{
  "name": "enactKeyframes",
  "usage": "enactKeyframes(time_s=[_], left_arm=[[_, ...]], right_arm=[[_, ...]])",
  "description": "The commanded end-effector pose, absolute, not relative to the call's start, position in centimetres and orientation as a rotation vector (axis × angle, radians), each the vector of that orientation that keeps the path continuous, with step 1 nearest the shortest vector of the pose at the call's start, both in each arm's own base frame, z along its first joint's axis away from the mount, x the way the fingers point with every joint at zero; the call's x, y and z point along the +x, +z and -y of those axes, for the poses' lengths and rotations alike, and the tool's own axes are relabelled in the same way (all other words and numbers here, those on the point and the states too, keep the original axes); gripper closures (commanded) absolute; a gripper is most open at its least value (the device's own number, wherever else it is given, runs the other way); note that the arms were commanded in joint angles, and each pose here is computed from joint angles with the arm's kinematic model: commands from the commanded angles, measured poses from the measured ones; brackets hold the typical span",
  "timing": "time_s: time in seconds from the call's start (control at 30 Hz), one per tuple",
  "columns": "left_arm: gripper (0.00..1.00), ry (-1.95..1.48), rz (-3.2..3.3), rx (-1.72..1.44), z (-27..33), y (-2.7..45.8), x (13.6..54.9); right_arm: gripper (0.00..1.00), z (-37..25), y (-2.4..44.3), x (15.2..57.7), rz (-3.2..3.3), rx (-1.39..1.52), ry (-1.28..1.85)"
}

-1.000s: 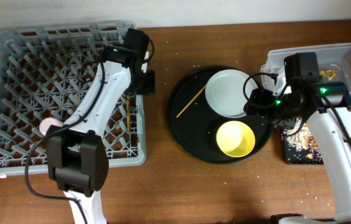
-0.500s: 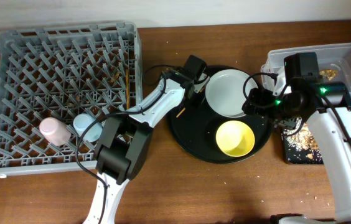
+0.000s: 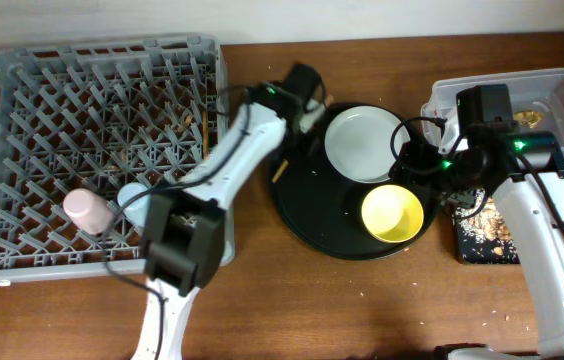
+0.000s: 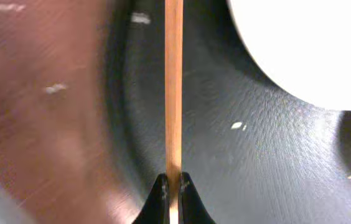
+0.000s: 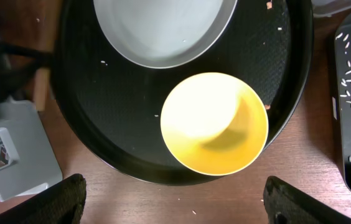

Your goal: Sort waste into correct bins and load items into the dishwasher rack

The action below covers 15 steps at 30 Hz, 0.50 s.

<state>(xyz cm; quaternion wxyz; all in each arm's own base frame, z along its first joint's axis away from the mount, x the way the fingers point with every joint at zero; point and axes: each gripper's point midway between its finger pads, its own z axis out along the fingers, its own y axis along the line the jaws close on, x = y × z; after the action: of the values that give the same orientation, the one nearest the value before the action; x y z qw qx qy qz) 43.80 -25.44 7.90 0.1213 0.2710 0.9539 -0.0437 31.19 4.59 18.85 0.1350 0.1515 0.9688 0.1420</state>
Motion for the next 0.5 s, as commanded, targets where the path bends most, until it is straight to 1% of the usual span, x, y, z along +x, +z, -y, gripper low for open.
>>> enactKeyframes(time_s=[0.0, 0.07, 0.13, 0.2, 0.27, 0.33, 0.37, 0.4, 0.43, 0.47], left_arm=[[1.0, -0.111, -2.729, 0.409, 19.5, 17.0, 45.4], [1.0, -0.024, -2.798, 0.186, 15.2, 16.8, 45.4], [1.0, 0.006, -2.842, 0.062, 12.4, 15.5, 45.6], [1.0, 0.03, -2.865, 0.004, 10.4, 13.4, 46.1], [1.0, 0.038, -2.878, -0.018, 9.6, 11.4, 46.3], [1.0, 0.048, -2.88, 0.044, 9.4, 9.6, 46.4], [0.96, 0.054, -2.888, 0.068, 9.4, 8.9, 46.2], [0.89, 0.056, -2.898, 0.071, 9.4, 8.6, 45.9], [0.8, 0.058, -2.904, 0.071, 9.3, 8.6, 45.8], [0.76, 0.013, -2.907, 0.076, 9.8, 9.7, 45.4]], right_arm=[[0.08, -4.6, 18.9, 31.2, -2.805, 0.449, 0.416], [0.08, -4.6, 18.9, 31.2, -2.804, 0.449, 0.415], [0.08, -4.6, 18.9, 31.2, -2.804, 0.449, 0.415], [0.08, -4.6, 18.9, 31.3, -2.801, 0.448, 0.416], [0.08, -4.6, 18.9, 31.3, -2.801, 0.448, 0.416], [0.08, -4.6, 18.9, 31.3, -2.801, 0.448, 0.416], [0.08, -4.6, 18.9, 31.3, -2.801, 0.448, 0.416], [0.08, -4.6, 18.9, 31.3, -2.802, 0.448, 0.416], [0.08, -4.6, 18.9, 31.3, -2.802, 0.448, 0.416], [0.08, -4.6, 18.9, 31.3, -2.802, 0.448, 0.416]])
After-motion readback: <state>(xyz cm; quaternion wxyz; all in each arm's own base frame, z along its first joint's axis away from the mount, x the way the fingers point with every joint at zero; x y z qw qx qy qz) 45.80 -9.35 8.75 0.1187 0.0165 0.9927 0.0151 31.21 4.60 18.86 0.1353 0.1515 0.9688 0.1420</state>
